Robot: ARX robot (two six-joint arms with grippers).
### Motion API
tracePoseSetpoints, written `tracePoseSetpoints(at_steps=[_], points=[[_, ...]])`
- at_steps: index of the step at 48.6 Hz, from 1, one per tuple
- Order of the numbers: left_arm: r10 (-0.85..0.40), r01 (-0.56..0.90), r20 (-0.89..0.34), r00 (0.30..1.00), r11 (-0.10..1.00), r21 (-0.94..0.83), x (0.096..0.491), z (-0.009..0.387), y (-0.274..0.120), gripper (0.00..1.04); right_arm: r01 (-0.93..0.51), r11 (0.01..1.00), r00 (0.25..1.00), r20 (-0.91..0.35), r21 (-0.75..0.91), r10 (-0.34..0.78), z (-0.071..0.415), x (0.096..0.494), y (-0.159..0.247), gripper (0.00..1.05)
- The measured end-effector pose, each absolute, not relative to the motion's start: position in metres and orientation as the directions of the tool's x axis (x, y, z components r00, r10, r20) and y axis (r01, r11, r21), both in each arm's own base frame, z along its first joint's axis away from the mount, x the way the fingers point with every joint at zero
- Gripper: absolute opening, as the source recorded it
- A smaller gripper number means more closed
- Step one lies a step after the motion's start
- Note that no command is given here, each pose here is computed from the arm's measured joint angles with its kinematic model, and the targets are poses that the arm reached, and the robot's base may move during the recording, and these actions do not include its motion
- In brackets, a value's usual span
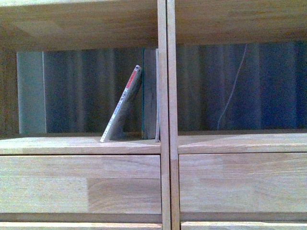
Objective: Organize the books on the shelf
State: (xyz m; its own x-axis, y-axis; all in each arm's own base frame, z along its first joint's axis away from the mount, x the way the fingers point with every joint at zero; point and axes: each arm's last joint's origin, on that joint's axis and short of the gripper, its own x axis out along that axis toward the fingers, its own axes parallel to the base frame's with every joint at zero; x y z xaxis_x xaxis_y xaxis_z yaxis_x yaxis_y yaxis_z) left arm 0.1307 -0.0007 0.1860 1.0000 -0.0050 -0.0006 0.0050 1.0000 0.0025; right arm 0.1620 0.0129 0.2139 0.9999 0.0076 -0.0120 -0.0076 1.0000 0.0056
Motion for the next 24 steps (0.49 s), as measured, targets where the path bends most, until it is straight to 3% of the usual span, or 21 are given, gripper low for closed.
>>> tracePoseSetpoints(at_steps=[24], points=[[-0.005, 0.005, 0.01, 1.0, 1.0, 0.002, 0.117, 0.17, -0.001, 0.03, -0.003, 1.0, 1.0, -0.005, 0.006, 0.003, 0.187, 0.135, 0.0, 0.03]])
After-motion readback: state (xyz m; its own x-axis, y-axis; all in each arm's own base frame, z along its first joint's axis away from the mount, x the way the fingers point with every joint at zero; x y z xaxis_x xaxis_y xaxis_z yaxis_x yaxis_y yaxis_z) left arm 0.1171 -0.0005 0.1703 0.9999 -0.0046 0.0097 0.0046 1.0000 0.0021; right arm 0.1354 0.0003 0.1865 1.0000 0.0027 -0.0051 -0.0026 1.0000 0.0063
